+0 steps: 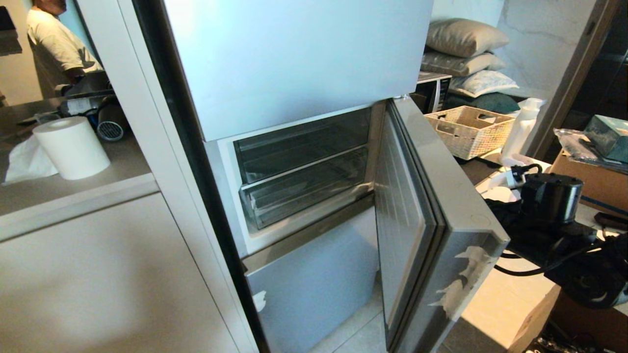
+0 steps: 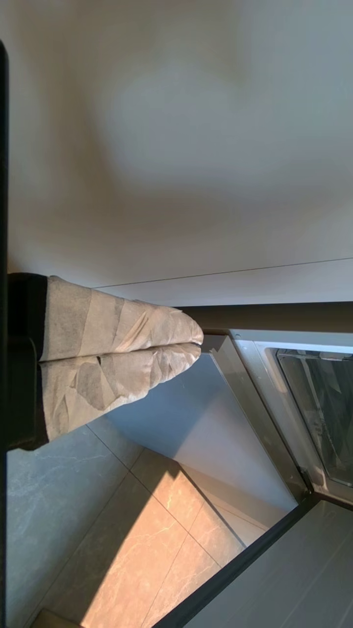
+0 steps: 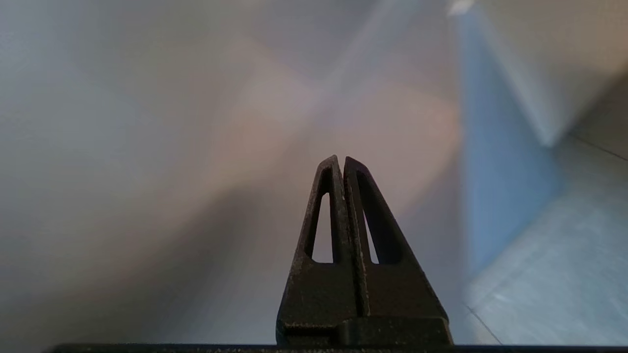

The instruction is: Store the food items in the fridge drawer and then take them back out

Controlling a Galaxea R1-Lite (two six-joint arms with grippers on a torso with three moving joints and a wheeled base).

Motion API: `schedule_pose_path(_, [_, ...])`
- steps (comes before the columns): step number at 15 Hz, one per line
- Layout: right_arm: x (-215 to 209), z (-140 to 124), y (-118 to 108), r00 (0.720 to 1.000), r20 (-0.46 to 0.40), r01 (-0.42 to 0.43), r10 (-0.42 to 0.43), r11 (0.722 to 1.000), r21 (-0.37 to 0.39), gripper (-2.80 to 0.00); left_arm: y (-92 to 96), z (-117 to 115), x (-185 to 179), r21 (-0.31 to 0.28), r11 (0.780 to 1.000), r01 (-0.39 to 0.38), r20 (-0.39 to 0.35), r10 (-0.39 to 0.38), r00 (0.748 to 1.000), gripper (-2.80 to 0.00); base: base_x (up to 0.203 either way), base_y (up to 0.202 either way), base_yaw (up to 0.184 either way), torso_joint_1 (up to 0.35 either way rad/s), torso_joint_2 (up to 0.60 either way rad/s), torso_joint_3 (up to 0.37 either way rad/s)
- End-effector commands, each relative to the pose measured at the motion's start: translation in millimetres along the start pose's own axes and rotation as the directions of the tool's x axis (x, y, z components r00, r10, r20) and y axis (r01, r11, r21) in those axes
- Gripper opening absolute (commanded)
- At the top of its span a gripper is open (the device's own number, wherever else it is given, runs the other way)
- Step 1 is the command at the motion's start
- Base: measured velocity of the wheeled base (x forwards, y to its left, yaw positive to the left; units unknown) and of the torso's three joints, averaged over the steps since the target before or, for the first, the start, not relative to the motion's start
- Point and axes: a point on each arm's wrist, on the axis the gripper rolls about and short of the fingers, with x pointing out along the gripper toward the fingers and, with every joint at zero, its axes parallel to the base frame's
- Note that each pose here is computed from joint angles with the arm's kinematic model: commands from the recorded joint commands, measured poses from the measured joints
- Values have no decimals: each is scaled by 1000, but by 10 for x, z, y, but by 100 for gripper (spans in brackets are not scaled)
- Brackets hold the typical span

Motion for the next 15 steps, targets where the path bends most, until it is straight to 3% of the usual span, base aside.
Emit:
schedule_pose_path(1, [96, -166, 275, 996, -27, -84, 83, 996, -12, -280, 0, -4, 2, 0, 1000, 0, -2, 0, 1000, -280, 0, 0, 0, 0, 0, 0])
schedule_pose_path(7, [633, -538, 807, 979, -20, -204, 204, 979, -26, -280, 0, -4, 2, 0, 1000, 0, -2, 0, 1000, -280, 0, 0, 0, 0, 0, 0])
schedule_pose_path(10, [852, -652, 878, 967, 0, -254, 254, 967, -19, -280, 0, -4, 2, 0, 1000, 0, -2, 0, 1000, -280, 0, 0, 0, 0, 0, 0])
schedule_pose_path(15, [1282, -690, 967, 899, 160, -409, 409, 912, -33, -280, 0, -4, 2, 0, 1000, 0, -2, 0, 1000, -280, 0, 0, 0, 0, 0, 0])
